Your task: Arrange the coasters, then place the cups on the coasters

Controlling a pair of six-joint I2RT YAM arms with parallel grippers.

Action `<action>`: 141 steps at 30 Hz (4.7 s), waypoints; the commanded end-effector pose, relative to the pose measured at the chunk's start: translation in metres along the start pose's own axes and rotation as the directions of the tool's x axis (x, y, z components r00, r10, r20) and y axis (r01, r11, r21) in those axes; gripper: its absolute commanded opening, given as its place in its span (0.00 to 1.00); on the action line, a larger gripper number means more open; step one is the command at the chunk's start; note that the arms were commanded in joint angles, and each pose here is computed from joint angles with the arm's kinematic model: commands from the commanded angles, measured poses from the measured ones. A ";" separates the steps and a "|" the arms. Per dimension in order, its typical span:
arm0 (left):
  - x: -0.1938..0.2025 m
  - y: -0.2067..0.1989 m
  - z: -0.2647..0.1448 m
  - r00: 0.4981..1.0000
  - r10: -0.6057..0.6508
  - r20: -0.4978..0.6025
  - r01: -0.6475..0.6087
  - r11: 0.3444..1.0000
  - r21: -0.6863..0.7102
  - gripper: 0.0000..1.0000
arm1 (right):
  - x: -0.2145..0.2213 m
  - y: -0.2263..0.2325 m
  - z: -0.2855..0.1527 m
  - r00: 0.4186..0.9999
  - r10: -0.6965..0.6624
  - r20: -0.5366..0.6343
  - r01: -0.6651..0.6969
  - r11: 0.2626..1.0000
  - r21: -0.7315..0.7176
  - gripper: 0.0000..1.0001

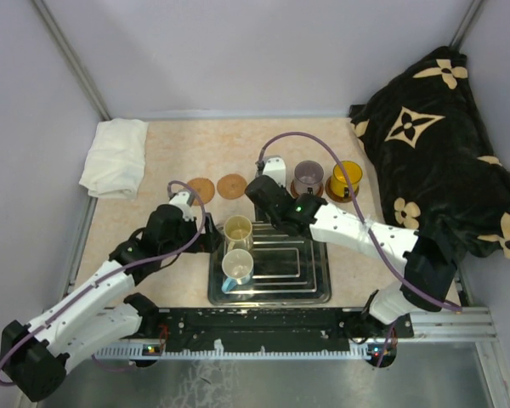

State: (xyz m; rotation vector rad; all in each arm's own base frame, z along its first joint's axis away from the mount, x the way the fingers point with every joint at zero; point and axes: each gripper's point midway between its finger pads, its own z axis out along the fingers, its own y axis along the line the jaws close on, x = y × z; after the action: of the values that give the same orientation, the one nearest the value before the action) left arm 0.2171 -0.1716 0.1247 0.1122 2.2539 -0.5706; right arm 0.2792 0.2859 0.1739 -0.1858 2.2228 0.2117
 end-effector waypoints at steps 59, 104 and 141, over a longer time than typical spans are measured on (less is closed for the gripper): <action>0.081 -0.061 -0.064 0.964 0.011 -0.266 0.013 0.996 0.090 0.64 | -0.019 -0.053 -0.013 0.989 0.123 0.087 -0.126 0.991 0.031 0.43; 0.112 -0.066 -0.029 0.940 0.196 -0.281 -0.202 0.979 0.007 0.34 | -0.007 -0.056 -0.006 0.992 0.108 0.066 -0.111 0.993 0.035 0.43; -0.071 -0.071 -0.090 0.952 0.300 0.064 -0.263 0.905 -0.334 0.00 | -0.008 -0.065 -0.011 0.982 0.139 0.131 -0.145 0.989 0.036 0.36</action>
State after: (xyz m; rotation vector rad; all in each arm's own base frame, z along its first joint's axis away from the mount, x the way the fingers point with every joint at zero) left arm 0.1495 -0.2281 0.2396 0.3144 2.2086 -0.2466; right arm 0.2822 0.2247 0.1606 -0.0527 2.1962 0.2019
